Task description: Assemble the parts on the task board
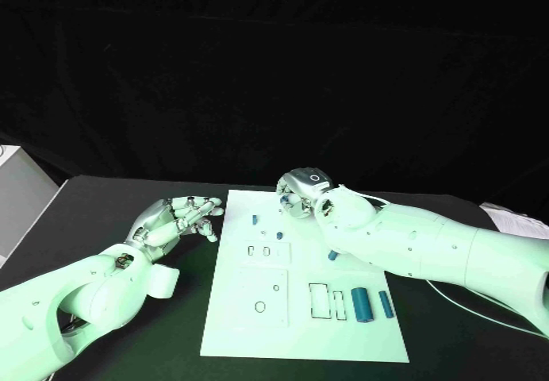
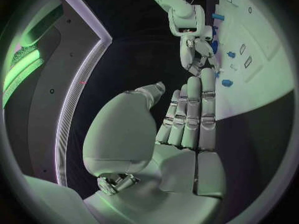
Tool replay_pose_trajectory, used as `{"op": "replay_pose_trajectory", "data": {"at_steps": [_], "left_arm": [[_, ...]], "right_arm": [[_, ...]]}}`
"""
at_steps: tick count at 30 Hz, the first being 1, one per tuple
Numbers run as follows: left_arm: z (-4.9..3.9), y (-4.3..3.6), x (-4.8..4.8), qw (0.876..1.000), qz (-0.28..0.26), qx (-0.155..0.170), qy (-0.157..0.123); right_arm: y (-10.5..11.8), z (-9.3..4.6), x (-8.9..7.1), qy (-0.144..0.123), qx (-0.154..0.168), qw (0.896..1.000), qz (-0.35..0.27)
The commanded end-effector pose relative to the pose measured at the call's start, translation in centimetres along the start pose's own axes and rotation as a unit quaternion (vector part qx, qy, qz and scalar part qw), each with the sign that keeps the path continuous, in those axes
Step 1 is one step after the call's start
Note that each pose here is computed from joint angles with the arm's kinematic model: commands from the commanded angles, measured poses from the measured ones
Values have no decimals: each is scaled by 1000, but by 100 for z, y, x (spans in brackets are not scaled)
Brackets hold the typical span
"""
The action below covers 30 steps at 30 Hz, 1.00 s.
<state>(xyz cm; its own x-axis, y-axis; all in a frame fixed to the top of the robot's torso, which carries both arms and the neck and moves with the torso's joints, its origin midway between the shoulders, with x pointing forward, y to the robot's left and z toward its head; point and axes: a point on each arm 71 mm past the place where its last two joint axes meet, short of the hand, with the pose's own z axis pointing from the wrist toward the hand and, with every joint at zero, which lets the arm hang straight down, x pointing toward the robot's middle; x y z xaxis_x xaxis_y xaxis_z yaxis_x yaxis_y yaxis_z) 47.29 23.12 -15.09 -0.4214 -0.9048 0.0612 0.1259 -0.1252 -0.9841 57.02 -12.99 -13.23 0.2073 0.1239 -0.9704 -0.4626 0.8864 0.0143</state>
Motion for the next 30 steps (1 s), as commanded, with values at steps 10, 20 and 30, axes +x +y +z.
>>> {"op": "replay_pose_trajectory", "data": {"at_steps": [10, 20, 30], "left_arm": [[7, -3, 17, 1000, -4, 3, 10], [1, -1, -9, 1000, -3, 2, 7], [-6, 11, -61, 1000, 3, -1, 4]], "right_arm": [[-15, -29, -10, -15, -8, 1000, 15], [-215, -268, -110, -25, 5, 999, 36], [-552, -681, -244, -8, 59, 993, 100]]}}
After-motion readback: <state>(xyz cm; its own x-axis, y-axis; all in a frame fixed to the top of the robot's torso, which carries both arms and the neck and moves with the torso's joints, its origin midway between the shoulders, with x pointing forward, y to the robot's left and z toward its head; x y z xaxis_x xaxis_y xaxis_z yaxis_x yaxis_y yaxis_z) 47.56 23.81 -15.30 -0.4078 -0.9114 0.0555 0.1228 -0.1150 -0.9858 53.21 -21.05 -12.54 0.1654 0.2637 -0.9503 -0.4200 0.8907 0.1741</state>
